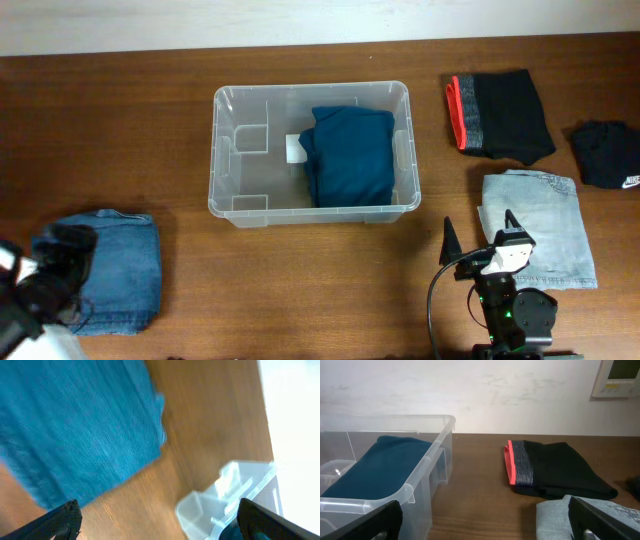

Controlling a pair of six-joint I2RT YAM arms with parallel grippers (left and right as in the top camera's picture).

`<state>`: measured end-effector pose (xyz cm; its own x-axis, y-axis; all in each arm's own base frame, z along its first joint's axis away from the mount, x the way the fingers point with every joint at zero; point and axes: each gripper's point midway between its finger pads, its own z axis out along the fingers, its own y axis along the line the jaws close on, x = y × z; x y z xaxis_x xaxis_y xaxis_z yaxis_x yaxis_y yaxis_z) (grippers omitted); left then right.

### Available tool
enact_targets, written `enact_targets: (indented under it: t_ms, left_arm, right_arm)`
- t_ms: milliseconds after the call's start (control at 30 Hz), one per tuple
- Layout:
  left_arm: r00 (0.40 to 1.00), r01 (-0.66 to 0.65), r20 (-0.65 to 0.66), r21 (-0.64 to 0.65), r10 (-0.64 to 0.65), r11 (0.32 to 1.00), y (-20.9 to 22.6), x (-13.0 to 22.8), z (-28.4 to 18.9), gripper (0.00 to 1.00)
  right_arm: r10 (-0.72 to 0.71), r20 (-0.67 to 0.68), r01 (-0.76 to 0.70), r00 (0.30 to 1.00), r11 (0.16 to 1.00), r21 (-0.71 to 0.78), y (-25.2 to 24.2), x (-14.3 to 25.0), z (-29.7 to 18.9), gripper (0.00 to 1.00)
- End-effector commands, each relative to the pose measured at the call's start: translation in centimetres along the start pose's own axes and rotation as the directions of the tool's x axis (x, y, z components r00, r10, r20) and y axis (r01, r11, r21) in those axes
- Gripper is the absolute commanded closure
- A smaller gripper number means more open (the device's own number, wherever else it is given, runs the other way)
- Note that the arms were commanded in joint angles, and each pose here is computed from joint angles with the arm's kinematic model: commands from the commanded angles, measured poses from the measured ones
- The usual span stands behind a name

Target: Pack container

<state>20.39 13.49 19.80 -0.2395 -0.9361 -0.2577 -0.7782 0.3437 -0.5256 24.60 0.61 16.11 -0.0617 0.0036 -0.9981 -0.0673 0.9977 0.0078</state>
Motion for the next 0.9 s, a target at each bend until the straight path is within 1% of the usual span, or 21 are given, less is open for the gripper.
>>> enact_targets:
  t_ms: [0, 133, 267, 333, 400, 500, 667, 767, 800, 867]
  left_arm:
    - [0.995, -0.013, -0.098, 0.087, 0.022, 0.996, -0.2, 1.9, 2.0, 0.01]
    - [0.992, -0.003, -0.127, 0.081, 0.013, 0.997, 1.3, 2.9, 4.4, 0.01]
    - [0.991, 0.001, -0.131, 0.066, 0.007, 0.998, 2.6, 3.4, 5.7, 0.01]
    - [0.992, 0.026, -0.127, 0.015, -0.024, 1.0, 3.9, 3.5, 5.8, 0.01]
    - [0.99, 0.072, -0.113, -0.075, -0.08, 0.995, 5.8, 3.4, 5.6, 0.01]
    - [0.99, 0.119, -0.054, -0.2, -0.132, 0.973, 8.8, 2.6, 4.9, 0.0]
    - [0.981, 0.191, 0.015, -0.265, -0.195, 0.945, 11.2, 1.5, 4.1, 0.01]
    - [0.979, 0.204, 0.042, -0.32, -0.201, 0.925, 12.4, 1.3, 3.7, 0.01]
    - [0.979, 0.204, 0.044, -0.33, -0.201, 0.922, 12.6, 1.3, 3.7, 0.07]
    - [0.978, 0.207, 0.04, -0.341, -0.205, 0.917, 12.9, 1.3, 3.8, 0.35]
  right_arm:
    - [-0.002, 0.0, 0.002, 1.0, 1.0, 0.0, -0.1, 0.1, 0.0, 0.01]
    - [-0.002, 0.0, 0.002, 1.0, 1.0, 0.0, -0.1, 0.1, 0.0, 0.01]
    - [-0.002, 0.0, 0.002, 1.0, 1.0, 0.0, -0.1, 0.1, 0.0, 0.01]
    - [-0.002, 0.0, 0.002, 1.0, 1.0, 0.001, -0.1, 0.1, 0.0, 0.01]
    - [-0.002, 0.0, 0.002, 1.0, 1.0, 0.0, -0.1, 0.1, 0.0, 0.01]
    - [-0.002, 0.0, 0.002, 1.0, 1.0, 0.001, -0.1, 0.1, 0.0, 0.01]
    - [-0.002, 0.0, 0.002, 1.0, 1.0, 0.001, -0.1, 0.1, 0.0, 0.01]
    - [-0.002, 0.0, 0.002, 1.0, 1.0, 0.0, -0.1, 0.1, 0.0, 0.01]
    - [-0.002, 0.0, 0.002, 1.0, 1.0, 0.0, -0.1, 0.1, 0.0, 0.01]
    - [-0.002, 0.0, 0.002, 1.0, 1.0, 0.0, -0.1, 0.1, 0.0, 0.01]
